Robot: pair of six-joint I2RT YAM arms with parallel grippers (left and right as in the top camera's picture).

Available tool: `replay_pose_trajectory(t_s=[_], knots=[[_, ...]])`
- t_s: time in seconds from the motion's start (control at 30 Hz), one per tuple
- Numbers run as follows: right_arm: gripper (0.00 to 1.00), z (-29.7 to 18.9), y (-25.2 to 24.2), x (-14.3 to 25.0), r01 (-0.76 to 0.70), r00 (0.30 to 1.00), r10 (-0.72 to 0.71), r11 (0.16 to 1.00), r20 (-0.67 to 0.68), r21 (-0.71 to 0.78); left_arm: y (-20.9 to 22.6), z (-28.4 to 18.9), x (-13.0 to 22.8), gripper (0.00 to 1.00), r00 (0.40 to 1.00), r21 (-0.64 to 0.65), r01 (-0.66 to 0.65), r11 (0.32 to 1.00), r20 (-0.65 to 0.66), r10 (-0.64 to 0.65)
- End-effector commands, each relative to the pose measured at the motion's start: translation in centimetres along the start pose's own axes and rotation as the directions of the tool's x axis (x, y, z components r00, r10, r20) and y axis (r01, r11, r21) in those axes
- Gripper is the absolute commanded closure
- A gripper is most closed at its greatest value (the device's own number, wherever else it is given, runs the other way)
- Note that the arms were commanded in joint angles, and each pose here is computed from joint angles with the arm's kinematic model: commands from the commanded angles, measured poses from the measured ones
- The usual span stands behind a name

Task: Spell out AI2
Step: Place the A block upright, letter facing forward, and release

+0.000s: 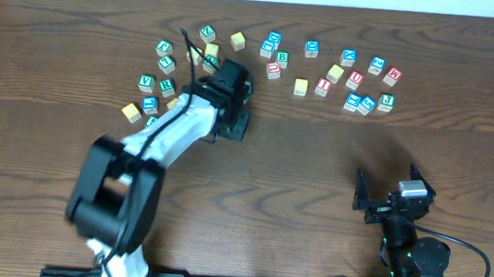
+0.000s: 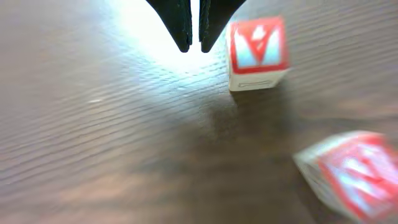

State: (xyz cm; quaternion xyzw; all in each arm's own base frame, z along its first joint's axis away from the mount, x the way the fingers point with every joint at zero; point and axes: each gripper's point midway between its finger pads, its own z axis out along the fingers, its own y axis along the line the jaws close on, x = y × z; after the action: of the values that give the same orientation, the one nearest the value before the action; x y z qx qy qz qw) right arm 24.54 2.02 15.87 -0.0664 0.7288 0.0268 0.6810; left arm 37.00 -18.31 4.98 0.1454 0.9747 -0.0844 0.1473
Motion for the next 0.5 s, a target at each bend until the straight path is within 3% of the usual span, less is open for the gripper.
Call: replay_pose_trajectory(t_s=[0.0,0.17,0.47], knots=[[0.01,0.0,0.0,0.2,0.005,1.000,-0.005,1.000,-0.005,0.003,1.5,-4.9,-2.4,0.93,0.991,-0.051,0.006,0.999,0.133,0.001],[0.01,0.0,0.0,0.2,0.005,1.000,-0.005,1.000,-0.005,0.003,4.4,-5.2,-2.1,0.92,0.992,-0.103,0.011,0.995,0.123,0.002],[0.01,0.0,0.0,0.2,0.005,1.000,-0.005,1.000,-0.005,0.003,8.1,-0.5,0.8,0.93,0.995,-0.137,0.097,0.986,-0.021,-0.101]])
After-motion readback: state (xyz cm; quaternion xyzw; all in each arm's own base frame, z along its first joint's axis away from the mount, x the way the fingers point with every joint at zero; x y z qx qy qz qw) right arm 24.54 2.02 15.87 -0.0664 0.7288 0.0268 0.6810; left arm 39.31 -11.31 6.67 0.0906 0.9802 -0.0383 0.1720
